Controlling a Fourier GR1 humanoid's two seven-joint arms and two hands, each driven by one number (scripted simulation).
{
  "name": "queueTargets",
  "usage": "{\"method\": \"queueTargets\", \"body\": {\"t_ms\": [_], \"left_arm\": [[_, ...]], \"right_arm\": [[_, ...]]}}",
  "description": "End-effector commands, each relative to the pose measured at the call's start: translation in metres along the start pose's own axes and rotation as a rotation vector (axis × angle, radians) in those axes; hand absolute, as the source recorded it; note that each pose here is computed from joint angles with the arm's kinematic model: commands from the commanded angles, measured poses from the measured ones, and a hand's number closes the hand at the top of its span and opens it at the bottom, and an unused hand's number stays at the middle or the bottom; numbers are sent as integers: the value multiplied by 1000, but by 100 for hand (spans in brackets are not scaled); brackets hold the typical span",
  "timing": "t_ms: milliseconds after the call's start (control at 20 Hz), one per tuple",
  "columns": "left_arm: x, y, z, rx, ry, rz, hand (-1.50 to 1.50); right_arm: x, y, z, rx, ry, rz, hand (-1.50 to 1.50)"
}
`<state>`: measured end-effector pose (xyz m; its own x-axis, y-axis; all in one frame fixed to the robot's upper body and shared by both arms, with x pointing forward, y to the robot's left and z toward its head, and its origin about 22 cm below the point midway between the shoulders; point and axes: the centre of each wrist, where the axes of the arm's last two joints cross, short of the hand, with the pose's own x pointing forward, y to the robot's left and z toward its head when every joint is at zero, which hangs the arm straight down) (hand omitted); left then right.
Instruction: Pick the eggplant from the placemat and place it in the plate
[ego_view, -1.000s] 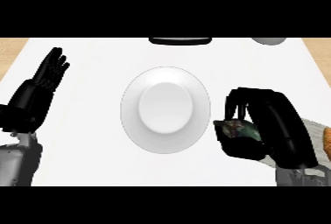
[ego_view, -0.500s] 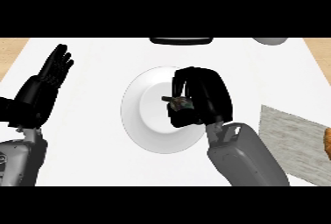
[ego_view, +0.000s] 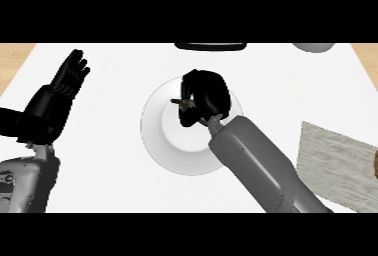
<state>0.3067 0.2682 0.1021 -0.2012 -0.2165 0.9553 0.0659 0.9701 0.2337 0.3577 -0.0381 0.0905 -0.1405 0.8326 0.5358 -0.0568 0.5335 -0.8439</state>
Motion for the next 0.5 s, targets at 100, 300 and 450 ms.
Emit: {"method": "queueTargets", "body": {"t_ms": [100,300,450], "left_arm": [[-3,1,12,-8,-2,6,0],[6,-4,-5,-16,-16,20,0],[7,-4,3,-38,-11,17,0]], "right_arm": [[-17,13,-26,-6,116,-96,-150],[-9,17,-30,44,77,-196,-150],[-14,29,-19,2,45,-295,-150]]}}
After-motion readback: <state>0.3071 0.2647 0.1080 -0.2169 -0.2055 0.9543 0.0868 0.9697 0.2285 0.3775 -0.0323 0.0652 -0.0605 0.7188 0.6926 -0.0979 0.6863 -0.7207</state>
